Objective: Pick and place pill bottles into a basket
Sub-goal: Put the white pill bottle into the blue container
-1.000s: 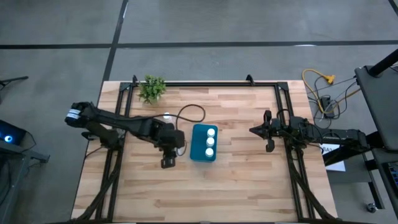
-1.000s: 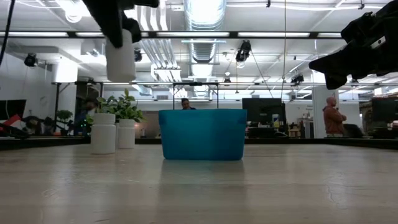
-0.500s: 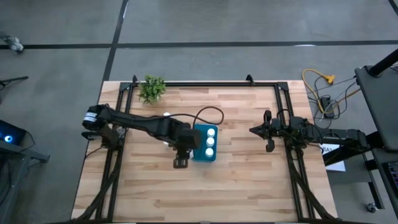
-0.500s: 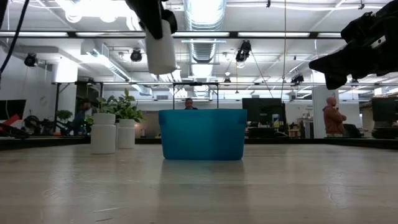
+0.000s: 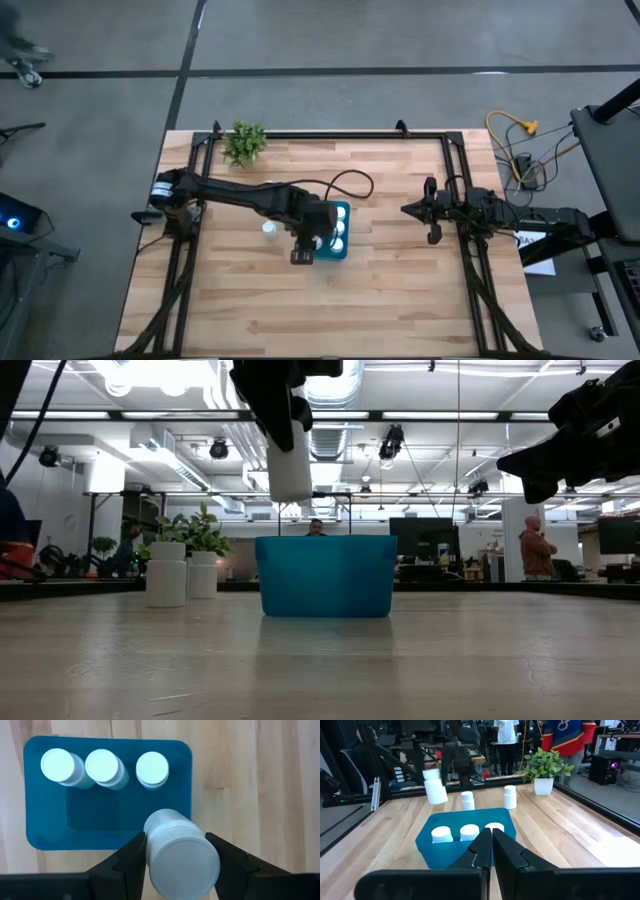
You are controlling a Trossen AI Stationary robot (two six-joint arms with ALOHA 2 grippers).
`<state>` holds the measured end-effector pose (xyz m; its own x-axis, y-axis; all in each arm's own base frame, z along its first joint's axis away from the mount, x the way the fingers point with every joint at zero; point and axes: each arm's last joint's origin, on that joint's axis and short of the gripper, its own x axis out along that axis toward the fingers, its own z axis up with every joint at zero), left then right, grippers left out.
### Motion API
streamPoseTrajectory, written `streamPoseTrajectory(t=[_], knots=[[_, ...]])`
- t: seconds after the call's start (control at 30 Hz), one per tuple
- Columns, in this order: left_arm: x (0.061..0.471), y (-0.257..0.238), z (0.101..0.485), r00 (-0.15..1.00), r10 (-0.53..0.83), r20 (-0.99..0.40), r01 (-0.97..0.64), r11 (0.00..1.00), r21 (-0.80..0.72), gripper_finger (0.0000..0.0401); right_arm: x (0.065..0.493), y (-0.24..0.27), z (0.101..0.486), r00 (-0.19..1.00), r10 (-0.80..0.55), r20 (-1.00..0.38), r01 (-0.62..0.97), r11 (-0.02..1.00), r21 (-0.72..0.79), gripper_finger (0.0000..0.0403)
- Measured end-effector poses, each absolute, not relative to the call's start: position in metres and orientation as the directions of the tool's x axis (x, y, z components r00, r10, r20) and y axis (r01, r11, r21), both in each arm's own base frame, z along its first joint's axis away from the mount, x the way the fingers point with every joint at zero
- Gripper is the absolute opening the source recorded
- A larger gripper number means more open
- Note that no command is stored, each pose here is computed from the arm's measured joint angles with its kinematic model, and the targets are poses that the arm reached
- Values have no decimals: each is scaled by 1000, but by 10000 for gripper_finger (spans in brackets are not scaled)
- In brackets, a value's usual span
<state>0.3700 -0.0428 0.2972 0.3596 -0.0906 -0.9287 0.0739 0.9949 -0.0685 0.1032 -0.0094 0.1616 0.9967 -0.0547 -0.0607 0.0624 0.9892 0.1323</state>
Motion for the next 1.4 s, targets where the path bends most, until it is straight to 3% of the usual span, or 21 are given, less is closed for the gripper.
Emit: streamPoseTrajectory(t=[0.17, 0.47, 0.83, 1.4], knots=[[376, -34, 289, 345, -80, -935, 84, 995, -54, 161, 103, -9, 162, 997, -54, -60, 62, 989, 134, 8], [385, -21, 284, 419, -71, -905, 58, 997, -52, 161, 103, -9, 162, 997, -55, -57, 62, 990, 129, 9], [394, -23, 249, 333, -78, -940, 56, 996, -63, 161, 103, -10, 162, 997, -58, -57, 64, 990, 123, 9], [397, -33, 235, 330, -99, -939, 34, 995, -93, 161, 103, -10, 162, 997, -58, -55, 64, 991, 114, 8]])
